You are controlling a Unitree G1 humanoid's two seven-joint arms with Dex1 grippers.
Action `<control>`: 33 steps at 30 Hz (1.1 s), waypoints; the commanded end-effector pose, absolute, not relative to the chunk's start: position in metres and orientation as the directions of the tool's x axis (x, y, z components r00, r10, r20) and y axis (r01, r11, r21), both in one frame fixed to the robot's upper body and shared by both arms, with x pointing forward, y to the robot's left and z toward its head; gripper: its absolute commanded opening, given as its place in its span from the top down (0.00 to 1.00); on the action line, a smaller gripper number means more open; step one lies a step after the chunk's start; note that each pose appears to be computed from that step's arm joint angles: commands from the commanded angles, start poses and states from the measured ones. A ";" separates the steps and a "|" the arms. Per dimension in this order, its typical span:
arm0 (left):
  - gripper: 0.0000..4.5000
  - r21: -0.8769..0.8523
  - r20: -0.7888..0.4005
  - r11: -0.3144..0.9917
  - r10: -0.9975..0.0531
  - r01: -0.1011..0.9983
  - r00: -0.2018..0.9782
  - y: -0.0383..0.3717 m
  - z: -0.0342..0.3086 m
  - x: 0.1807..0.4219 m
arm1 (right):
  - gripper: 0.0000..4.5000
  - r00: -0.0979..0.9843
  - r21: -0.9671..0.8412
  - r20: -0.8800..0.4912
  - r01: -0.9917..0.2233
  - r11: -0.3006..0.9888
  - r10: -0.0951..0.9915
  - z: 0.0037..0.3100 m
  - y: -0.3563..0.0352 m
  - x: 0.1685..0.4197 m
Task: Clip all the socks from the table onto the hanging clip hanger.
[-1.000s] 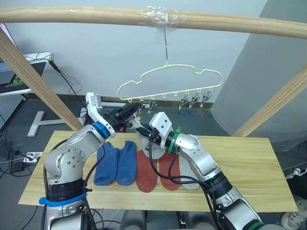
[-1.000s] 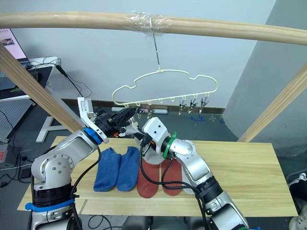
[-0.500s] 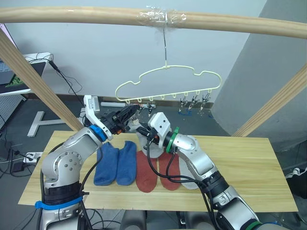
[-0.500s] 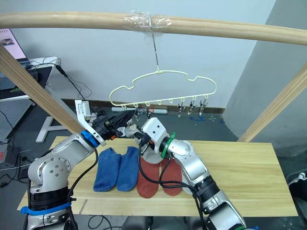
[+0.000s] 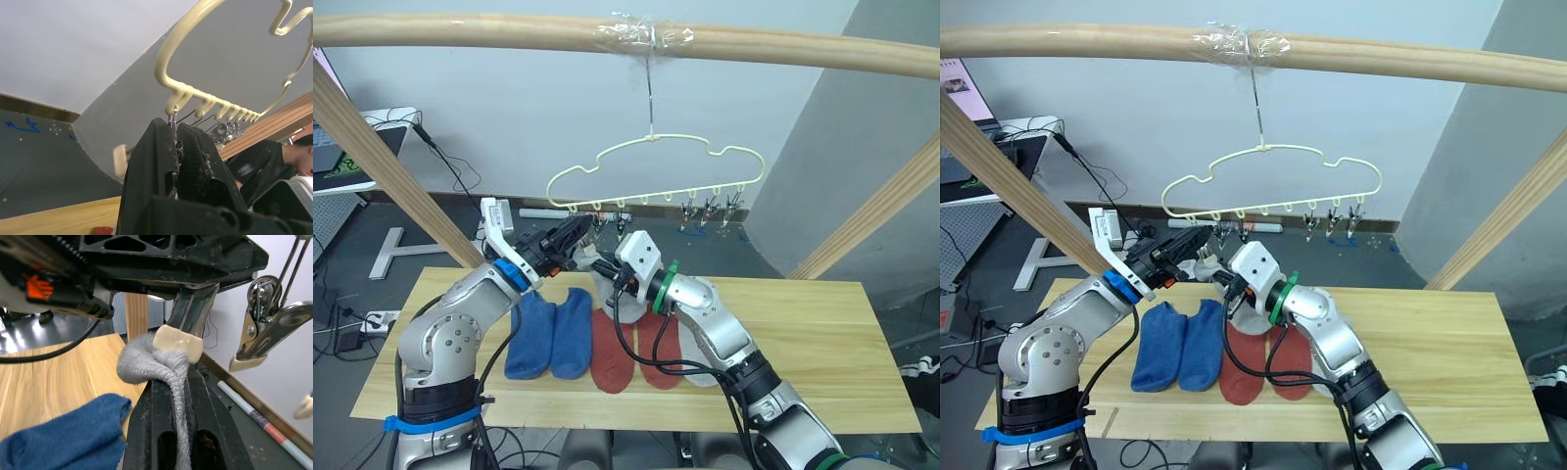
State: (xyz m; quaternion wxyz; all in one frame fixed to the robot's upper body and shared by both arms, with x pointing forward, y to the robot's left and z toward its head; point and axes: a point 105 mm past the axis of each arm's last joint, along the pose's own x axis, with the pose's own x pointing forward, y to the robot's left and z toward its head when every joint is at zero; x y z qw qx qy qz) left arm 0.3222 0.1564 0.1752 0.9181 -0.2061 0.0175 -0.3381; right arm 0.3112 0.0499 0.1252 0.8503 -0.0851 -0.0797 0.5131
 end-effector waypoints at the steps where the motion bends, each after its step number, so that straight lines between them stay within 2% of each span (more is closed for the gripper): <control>1: 0.97 -0.383 0.101 0.691 -0.628 0.613 0.771 0.161 0.172 0.323 | 1.00 0.431 -0.270 0.110 -0.854 0.444 0.896 0.139 0.047 0.300; 10: 0.97 -0.379 0.100 0.692 -0.629 0.614 0.771 0.161 0.172 0.325 | 1.00 0.447 -0.243 0.128 -0.851 0.465 0.885 0.138 0.046 0.299; 17: 0.97 -0.375 0.108 0.687 -0.635 0.623 0.765 0.156 0.178 0.324 | 1.00 0.485 -0.258 0.094 -0.831 0.492 0.869 0.131 0.050 0.308; 33: 0.97 -0.381 0.092 0.697 -0.625 0.608 0.775 0.154 0.174 0.320 | 1.00 0.491 -0.236 0.165 -0.823 0.517 0.856 0.147 0.055 0.310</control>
